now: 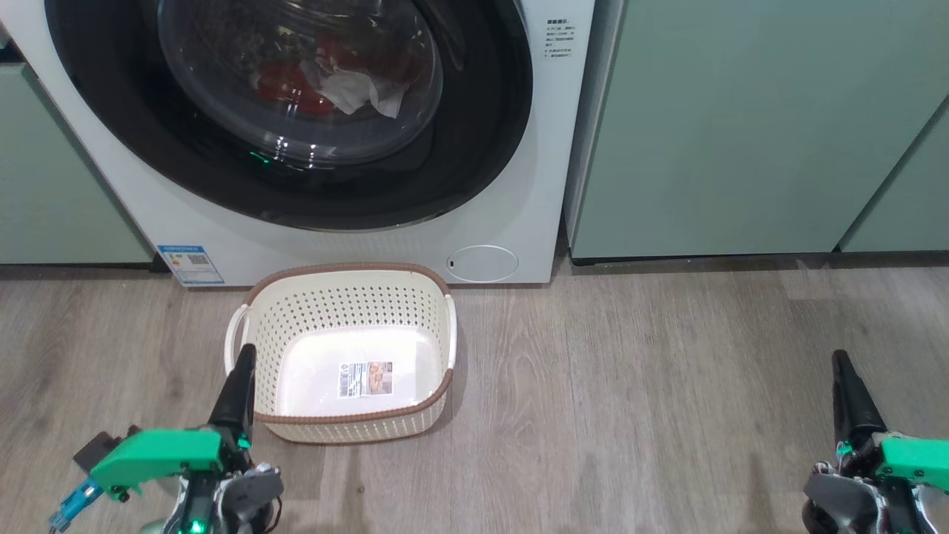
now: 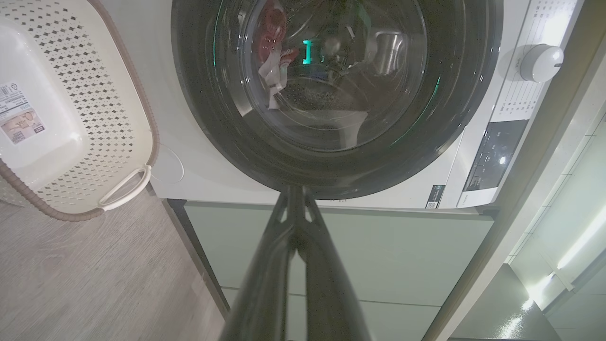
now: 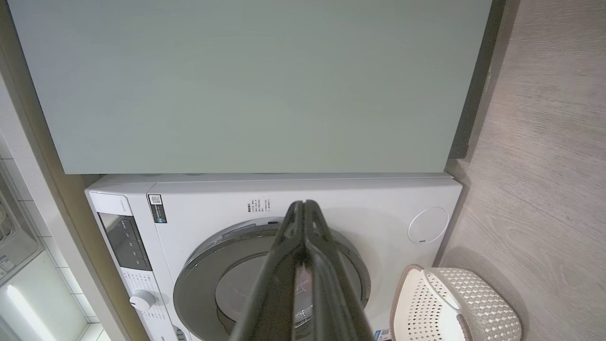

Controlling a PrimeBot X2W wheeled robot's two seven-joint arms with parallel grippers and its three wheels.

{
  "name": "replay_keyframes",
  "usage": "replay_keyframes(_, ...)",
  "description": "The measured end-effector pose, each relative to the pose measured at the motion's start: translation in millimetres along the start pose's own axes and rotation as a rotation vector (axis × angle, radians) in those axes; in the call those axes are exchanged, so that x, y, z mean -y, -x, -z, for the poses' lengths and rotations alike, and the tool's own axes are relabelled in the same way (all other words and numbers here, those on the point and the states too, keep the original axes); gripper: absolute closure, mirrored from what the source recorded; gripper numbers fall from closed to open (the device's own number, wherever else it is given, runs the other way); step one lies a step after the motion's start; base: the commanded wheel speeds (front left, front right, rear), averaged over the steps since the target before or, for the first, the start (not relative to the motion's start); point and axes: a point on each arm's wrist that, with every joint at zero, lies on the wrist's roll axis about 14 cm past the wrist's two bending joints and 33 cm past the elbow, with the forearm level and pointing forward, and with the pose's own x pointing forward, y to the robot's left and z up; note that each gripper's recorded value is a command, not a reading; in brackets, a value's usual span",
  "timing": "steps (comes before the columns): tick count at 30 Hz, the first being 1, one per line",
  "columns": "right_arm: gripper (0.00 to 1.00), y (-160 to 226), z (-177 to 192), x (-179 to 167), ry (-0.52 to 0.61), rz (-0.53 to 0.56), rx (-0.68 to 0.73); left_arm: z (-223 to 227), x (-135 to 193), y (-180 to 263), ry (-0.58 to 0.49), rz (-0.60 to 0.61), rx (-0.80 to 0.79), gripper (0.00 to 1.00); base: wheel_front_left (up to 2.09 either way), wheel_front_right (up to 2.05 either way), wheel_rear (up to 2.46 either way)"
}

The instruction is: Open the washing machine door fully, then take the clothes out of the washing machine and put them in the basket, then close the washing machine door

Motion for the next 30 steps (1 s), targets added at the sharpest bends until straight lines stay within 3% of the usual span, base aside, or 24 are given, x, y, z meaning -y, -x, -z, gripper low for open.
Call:
replay_keyframes(17, 1.00, 0.0, 0.0, 0.0, 0.000, 0.000, 0.000, 0.0, 0.0, 0.0, 0.000, 0.000, 0.000, 1.00, 0.00, 0.00, 0.00)
replay_keyframes(18, 0.00, 0.1, 0.0, 0.4, 0.000, 0.001, 0.000, 0.1, -0.5, 0.1, 0.000, -0.002, 0.000, 0.00, 0.00, 0.00, 0.00)
replay_keyframes(24, 0.00, 16.7, 1.6, 41.7, -0.015, 0.124, 0.004, 0.5, -49.1, 22.6, 0.016, -0.146, 0.007, 0.00, 0.00, 0.00, 0.00)
replay_keyframes(30, 0.00, 15.2, 6.2, 40.2, -0.012, 0.120, -0.003, -1.5, -47.9, 21.1, 0.004, -0.144, 0.022, 0.00, 0.00, 0.00, 0.00)
